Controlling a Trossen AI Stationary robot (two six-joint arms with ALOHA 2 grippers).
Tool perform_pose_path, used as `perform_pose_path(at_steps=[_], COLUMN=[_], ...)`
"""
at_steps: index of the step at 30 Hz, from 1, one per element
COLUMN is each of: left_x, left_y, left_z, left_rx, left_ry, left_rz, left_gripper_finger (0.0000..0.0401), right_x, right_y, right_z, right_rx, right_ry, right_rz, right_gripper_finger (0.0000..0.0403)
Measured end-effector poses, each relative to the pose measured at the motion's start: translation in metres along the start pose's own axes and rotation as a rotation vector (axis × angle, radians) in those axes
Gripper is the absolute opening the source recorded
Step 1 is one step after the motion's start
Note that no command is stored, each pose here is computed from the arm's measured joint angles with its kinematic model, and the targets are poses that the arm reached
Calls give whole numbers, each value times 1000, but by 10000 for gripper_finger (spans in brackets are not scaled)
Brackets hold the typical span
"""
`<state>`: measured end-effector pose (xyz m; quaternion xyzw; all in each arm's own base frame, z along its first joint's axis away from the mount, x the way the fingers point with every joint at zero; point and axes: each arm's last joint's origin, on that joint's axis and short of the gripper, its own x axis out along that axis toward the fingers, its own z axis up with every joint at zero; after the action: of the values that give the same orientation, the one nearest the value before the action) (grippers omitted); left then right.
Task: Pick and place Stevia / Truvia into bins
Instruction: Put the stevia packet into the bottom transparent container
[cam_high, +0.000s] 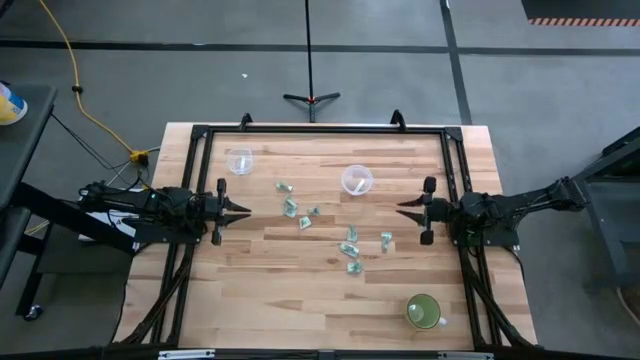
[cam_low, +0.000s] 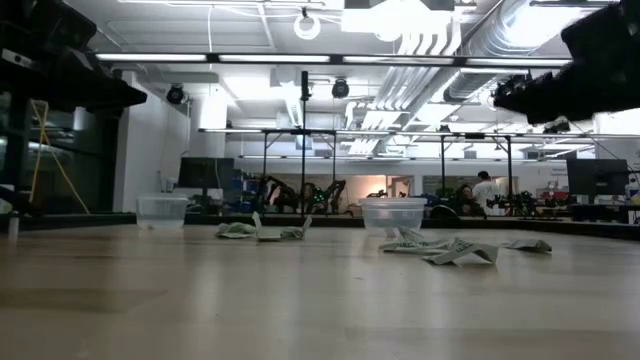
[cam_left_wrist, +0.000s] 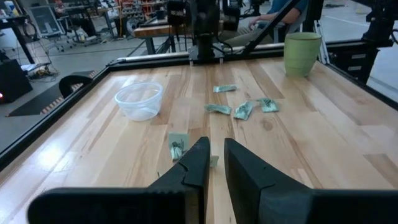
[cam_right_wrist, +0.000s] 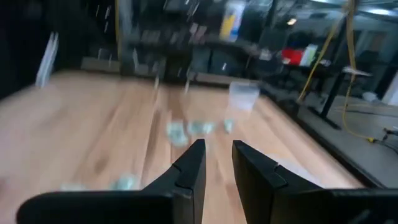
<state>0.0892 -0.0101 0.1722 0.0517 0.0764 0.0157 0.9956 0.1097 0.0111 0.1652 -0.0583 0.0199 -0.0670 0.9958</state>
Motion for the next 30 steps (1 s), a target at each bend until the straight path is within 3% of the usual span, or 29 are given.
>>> perform_pose_path(at_steps=[6,12,16,23,30], left_x=[0,0,0,0,-1], left_y=[0,0,0,1,1], left_z=[0,1,2,9,12], left_rx=[0,-5,-30,-131,-158], left_ry=[-2,-5,-18,-92,-124], left_rz=[1,1,2,5,4], left_gripper_finger=[83,83,83,83,83], right_x=[-2,0,9,37,58], right_y=[-8,-15,-19,-20,-14], right_z=[17,20,37,49,50], right_rx=[237,190,152,24,143], right_ry=[-167,-164,-154,156,425], right_rz=[-182,-258,-185,-100,-7], right_gripper_finger=[71,92,139,217,231])
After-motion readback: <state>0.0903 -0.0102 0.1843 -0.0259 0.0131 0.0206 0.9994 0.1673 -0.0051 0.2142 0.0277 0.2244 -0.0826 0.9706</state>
